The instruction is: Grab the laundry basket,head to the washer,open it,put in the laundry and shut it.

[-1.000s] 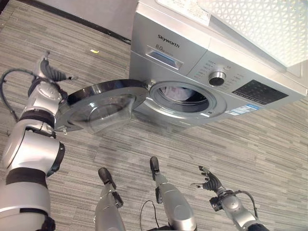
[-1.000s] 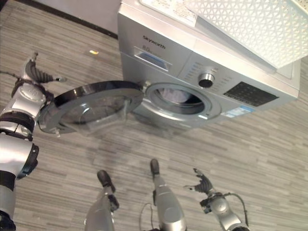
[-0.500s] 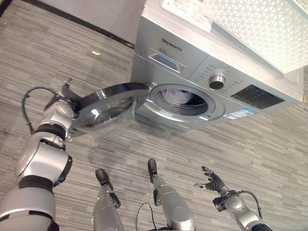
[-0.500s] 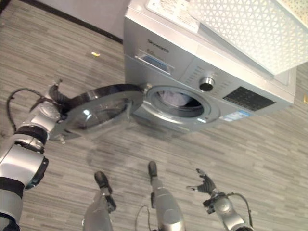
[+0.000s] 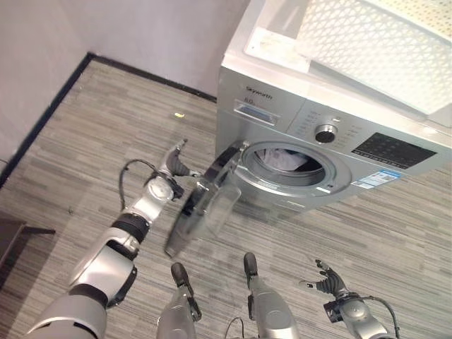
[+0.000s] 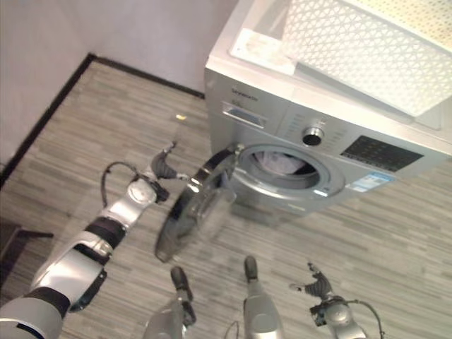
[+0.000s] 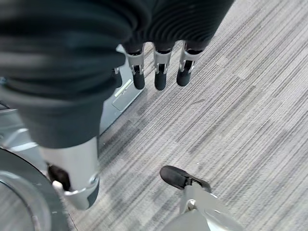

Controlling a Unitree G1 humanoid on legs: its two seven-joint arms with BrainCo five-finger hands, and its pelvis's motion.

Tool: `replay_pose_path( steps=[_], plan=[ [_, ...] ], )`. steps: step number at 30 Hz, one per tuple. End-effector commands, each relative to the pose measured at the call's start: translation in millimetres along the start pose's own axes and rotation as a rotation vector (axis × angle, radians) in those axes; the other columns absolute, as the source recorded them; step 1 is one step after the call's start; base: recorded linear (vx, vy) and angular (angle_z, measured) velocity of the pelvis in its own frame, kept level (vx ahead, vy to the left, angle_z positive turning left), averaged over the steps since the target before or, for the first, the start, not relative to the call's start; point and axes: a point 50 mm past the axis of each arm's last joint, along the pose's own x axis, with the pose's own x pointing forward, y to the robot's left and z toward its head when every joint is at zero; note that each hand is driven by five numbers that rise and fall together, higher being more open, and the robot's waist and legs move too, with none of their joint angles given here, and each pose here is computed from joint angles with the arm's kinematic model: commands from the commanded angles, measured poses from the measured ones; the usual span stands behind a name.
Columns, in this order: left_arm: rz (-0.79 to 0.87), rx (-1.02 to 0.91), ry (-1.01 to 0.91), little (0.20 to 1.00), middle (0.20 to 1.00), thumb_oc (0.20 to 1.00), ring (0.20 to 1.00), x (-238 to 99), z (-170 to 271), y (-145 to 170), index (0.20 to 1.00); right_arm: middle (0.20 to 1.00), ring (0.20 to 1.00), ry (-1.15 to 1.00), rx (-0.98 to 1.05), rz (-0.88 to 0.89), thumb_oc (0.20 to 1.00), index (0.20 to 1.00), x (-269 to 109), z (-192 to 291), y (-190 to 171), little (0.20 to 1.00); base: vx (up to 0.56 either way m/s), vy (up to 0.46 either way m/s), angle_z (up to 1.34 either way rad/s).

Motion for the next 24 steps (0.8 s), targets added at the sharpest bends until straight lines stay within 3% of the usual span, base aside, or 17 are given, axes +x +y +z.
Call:
replay_pose_path(
  steps=[1, 3, 6, 10, 15, 20, 22, 24],
  plan=[
    [-0.119, -0.141, -0.157, 1.0, 1.0, 1.0, 1.0, 8.7, 44.6, -30.5, 1.0, 1.0, 1.0, -0.007, -0.021, -0.098, 1.0, 1.0, 0.9, 3.4, -25.8, 1.0, 0.11, -0.031, -0.06],
    [-0.197, -0.247, -0.172, 1.0, 1.0, 1.0, 1.0, 5.5, 55.1, -54.6, 1.0, 1.0, 1.0, 0.01, -0.014, -0.12, 1.0, 1.0, 0.3, 0.4, -31.6, 1.0, 0.1, -0.032, -0.27],
    [-0.25, -0.255, -0.225, 1.0, 1.0, 1.0, 1.0, 5.1, 76.1, -70.9, 1.0, 1.0, 1.0, 0.032, 0.009, -0.137, 1.0, 1.0, -2.3, -5.9, -36.2, 1.0, 0.09, -0.041, -0.36],
    [-0.265, -0.271, -0.296, 1.0, 1.0, 1.0, 1.0, 5.2, 100.6, -76.9, 1.0, 1.0, 1.0, 0.007, 0.003, -0.132, 1.0, 1.0, -6.1, -5.1, -40.8, 1.0, 0.08, -0.035, -0.27],
    [-0.289, -0.342, -0.446, 1.0, 1.0, 1.0, 1.0, -5.9, 124.4, -67.2, 1.0, 1.0, 1.0, 0.075, -0.059, -0.062, 1.0, 1.0, -10.5, -24.4, -21.5, 1.0, 0.0, -0.06, -0.15],
    [-0.244, -0.339, -0.5, 1.0, 1.0, 1.0, 1.0, -48.3, 72.2, -44.4, 1.0, 1.0, 1.0, 0.163, 0.075, -0.02, 1.0, 1.0, -18.6, -48.6, 13.8, 1.0, 0.02, -0.034, 0.18],
    [-0.229, -0.393, -0.388, 1.0, 1.0, 1.0, 1.0, -84.9, 17.3, -44.4, 1.0, 1.0, 1.0, 0.109, 0.105, -0.034, 1.0, 1.0, -1.7, -23.9, 15.6, 1.0, 0.0, -0.039, 0.43],
    [-0.219, -0.373, -0.35, 1.0, 1.0, 1.0, 1.0, -93.6, 2.6, -42.9, 1.0, 1.0, 1.0, 0.088, 0.08, -0.049, 1.0, 1.0, 5.4, -13.0, 10.4, 1.0, -0.01, -0.024, 0.39]
  ],
)
